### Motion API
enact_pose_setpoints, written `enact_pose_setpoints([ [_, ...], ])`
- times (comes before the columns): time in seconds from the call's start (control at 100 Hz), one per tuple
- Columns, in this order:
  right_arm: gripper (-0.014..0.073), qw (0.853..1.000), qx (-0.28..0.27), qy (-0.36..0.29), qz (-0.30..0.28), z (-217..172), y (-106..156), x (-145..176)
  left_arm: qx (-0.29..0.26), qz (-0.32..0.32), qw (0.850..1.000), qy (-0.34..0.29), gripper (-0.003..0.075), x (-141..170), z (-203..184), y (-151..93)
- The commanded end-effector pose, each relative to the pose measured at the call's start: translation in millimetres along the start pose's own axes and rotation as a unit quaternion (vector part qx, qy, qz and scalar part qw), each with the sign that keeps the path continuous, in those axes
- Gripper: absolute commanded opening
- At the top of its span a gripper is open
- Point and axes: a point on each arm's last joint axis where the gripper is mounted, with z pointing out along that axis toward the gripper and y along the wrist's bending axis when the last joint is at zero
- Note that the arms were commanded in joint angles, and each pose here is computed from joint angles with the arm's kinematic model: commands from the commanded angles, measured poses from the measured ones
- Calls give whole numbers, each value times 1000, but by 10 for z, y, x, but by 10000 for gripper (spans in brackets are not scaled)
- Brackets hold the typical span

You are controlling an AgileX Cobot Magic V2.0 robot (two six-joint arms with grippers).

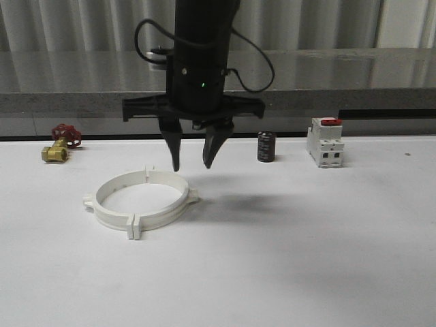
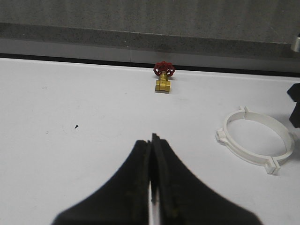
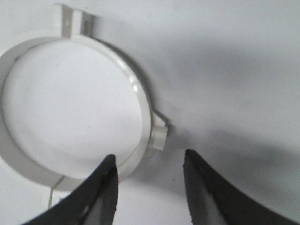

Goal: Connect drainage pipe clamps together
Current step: 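Open the right gripper and lift it away from the joined ring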

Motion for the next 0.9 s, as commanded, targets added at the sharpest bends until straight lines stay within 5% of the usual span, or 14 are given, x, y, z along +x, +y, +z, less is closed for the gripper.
enact_pose_setpoints([
  [0.0,330,996,-14,-52,-76,-607,-63,-85,5,-3,999,-49,-21,-148,-34,-13],
  [0.29,-70,995,27,-37,-89,-1053,-532,-74,5,-3,999,-49,-21,-148,-34,-13],
  [0.89,-64,995,48,-73,40,-1764,-1638,309,5,-3,999,-49,-21,-148,-34,-13],
])
